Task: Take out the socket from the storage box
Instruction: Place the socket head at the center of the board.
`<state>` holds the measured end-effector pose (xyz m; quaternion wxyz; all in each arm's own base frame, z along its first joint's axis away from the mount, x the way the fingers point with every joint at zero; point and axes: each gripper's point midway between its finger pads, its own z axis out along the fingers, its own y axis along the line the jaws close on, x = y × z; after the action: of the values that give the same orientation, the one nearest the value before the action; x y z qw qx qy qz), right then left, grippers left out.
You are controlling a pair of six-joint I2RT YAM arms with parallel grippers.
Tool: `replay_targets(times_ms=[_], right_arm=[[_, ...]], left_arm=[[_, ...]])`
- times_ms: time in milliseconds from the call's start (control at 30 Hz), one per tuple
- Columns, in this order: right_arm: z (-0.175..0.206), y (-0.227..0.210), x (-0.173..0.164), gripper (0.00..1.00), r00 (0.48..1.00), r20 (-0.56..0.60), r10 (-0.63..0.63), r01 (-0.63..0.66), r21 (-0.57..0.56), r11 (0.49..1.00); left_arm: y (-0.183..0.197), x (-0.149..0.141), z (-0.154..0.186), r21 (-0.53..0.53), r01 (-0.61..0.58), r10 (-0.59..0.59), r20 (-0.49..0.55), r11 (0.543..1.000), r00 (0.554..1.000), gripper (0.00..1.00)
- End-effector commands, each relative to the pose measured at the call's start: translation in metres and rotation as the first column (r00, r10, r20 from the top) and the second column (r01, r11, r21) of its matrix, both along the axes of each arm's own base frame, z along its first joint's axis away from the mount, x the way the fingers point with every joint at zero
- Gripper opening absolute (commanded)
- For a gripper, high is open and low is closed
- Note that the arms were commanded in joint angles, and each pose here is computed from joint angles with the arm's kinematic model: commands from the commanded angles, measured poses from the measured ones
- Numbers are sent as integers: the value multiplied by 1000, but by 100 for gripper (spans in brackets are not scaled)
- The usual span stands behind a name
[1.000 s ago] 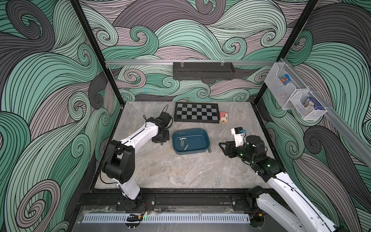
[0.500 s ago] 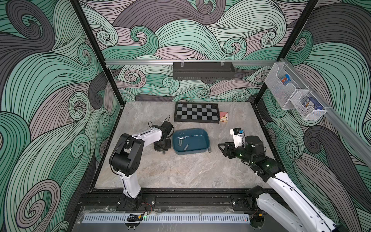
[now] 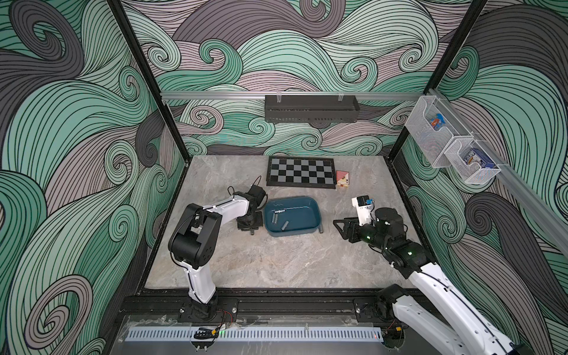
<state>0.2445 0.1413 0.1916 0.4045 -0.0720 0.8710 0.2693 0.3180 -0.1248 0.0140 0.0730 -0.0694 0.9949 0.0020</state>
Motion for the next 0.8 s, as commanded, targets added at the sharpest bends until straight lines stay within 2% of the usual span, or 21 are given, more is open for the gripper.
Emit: replay_targets(times_ms=[0, 133, 333, 767], right_arm=[[2, 3, 0, 59, 1000, 15, 13, -13, 7, 1000], [1, 3, -1, 59, 1000, 14, 13, -13, 6, 1000], [-1, 2, -1, 60, 1000, 11, 13, -13, 5, 1000], [-1, 3, -1, 60, 1000, 9, 14, -14, 5, 1000]], left_arm=[[-1, -6, -15, 3, -3, 3, -27, 1000, 1000, 21], [-1, -6, -13, 5, 0, 0, -29, 1000, 1000, 32], [-2, -6, -11, 5, 2, -2, -29, 1000, 1000, 39], [1, -5, -3, 23, 0, 1, -18, 1000, 1000, 44]])
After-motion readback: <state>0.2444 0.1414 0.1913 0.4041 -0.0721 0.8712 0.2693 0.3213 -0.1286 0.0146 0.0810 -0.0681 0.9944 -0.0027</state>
